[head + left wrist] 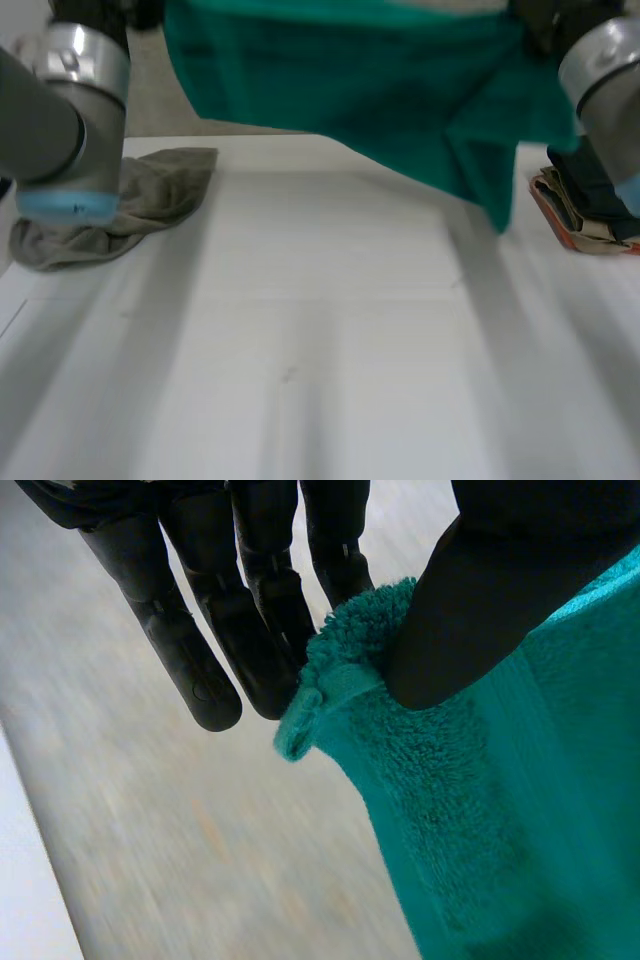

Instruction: Fold the laundry.

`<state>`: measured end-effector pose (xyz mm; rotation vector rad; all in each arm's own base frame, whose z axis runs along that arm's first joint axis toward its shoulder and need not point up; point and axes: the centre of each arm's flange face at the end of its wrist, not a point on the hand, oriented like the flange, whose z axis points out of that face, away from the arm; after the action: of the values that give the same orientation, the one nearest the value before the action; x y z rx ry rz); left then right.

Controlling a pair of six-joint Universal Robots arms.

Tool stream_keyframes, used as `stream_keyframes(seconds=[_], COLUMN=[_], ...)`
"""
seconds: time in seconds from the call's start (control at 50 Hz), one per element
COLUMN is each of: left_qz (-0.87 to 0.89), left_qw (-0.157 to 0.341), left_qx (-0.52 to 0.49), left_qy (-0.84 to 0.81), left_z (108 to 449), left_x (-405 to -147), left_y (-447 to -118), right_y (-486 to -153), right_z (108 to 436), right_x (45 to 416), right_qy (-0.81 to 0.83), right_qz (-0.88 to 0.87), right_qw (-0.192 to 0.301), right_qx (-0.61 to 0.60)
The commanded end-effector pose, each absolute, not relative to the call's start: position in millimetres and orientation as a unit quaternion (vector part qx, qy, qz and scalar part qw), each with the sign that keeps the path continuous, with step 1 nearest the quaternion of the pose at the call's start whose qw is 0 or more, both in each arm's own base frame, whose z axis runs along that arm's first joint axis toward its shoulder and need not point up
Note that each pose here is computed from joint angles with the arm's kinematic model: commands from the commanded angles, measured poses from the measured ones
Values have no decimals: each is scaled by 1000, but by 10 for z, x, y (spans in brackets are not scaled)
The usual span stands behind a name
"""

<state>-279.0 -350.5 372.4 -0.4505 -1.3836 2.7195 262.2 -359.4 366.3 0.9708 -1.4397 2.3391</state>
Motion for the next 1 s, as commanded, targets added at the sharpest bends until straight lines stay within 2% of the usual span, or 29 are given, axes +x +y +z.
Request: stream_keyframes(seconds=[0.02, 0.06, 0.14, 0.22, 0.34, 0.44, 0.52, 0.64, 0.82, 0.88, 0.94, 0.96, 1.0], left_qz=[800, 781, 748, 739, 746, 753, 757, 754, 747, 743, 736, 731, 725], left_qw=[11, 7, 8, 9, 2, 3, 8, 10, 11, 11, 11, 10, 7], left_qx=[-184, -190, -206, -213, -204, -202, -207, -210, -212, -214, -216, -217, -220], left_qy=[-570, -595, -631, -639, -634, -626, -620, -622, -630, -634, -641, -647, -652], left_z=[2884, 2679, 2299, 2144, 2224, 2327, 2376, 2386, 2355, 2356, 2409, 2455, 2505], left_x=[-2600, -2539, -2456, -2405, -2305, -2281, -2284, -2265, -2232, -2217, -2185, -2158, -2126], left_y=[-3407, -3362, -3225, -3169, -3157, -3077, -3018, -2945, -2832, -2779, -2666, -2589, -2495], right_y=[-3430, -3414, -3406, -3464, -3586, -3532, -3468, -3372, -3238, -3200, -3185, -3134, -3063], right_z=[3008, 2872, 2190, 1824, 1677, 1509, 1406, 1490, 1447, 1440, 1671, 1965, 2226], right_x=[2591, 2589, 2590, 2511, 2178, 2009, 1886, 1861, 1991, 1976, 1967, 1954, 1893], right_qy=[-588, -601, -667, -721, -797, -839, -855, -850, -847, -847, -828, -803, -784], right_qz=[705, 691, 622, 584, 558, 520, 497, 502, 480, 478, 507, 542, 567], right_qw=[75, 68, 41, 9, -55, -107, -105, -108, -167, -164, -152, -138, -112], right_qx=[389, 394, 409, 372, 225, 121, 101, 119, 157, 164, 184, 206, 227])
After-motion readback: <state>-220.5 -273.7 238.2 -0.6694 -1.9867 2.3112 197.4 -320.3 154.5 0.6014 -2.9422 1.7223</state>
